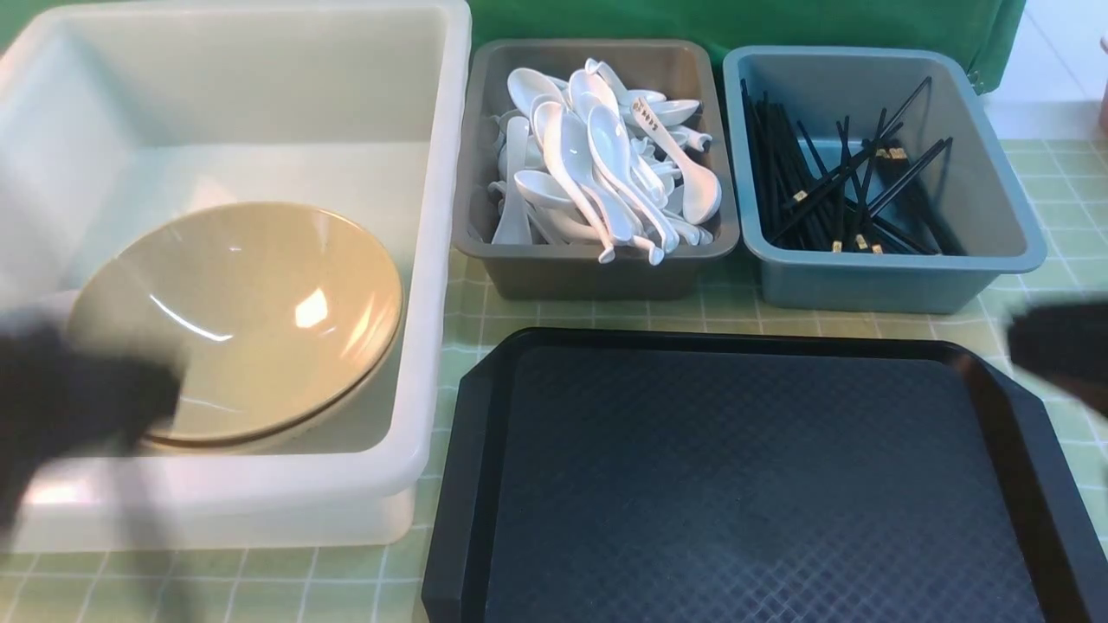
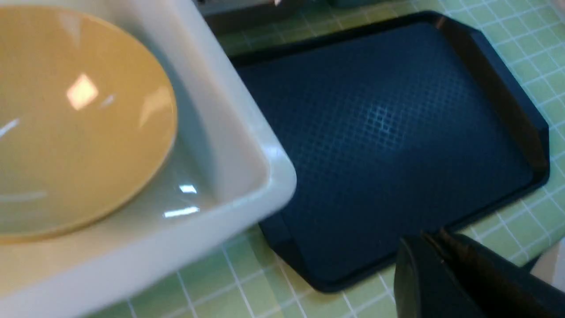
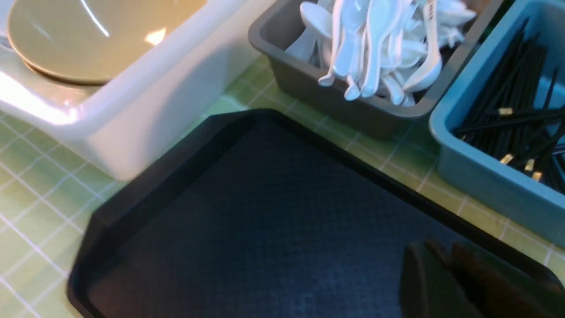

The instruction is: On green table put chopsticks spoon bowls plates into blue grey white boxes.

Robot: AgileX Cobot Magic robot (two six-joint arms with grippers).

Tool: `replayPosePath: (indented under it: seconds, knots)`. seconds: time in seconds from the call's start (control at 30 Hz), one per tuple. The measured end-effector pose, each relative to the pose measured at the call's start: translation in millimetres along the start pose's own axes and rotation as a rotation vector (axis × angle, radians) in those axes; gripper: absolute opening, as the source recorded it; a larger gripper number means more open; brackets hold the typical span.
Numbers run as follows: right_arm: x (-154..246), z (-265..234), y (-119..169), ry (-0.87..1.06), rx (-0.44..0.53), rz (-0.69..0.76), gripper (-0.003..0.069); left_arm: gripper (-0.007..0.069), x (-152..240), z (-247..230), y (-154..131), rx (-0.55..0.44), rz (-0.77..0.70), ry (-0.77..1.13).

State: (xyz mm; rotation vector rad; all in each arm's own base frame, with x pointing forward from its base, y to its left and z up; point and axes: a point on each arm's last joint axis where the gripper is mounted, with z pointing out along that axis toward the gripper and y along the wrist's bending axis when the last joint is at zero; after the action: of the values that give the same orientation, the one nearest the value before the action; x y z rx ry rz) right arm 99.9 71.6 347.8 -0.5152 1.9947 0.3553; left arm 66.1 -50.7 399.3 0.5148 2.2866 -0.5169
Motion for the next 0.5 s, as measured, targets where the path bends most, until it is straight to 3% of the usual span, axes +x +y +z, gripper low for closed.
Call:
replayPosePath:
  seconds: [0.23, 0.5]
  knots:
    - [69.3, -18.6, -13.8, -0.080, -0.015, -0.006, 0.0088, -0.0001, 89.3, 15.5, -2.8, 0.104, -0.169, -0.053]
    - [78.3, -35.1, -18.9, -0.183, -0.027, 0.009, 0.0095, -0.0001, 116.3, 17.9, -4.9, 0.176, -0.210, -0.231]
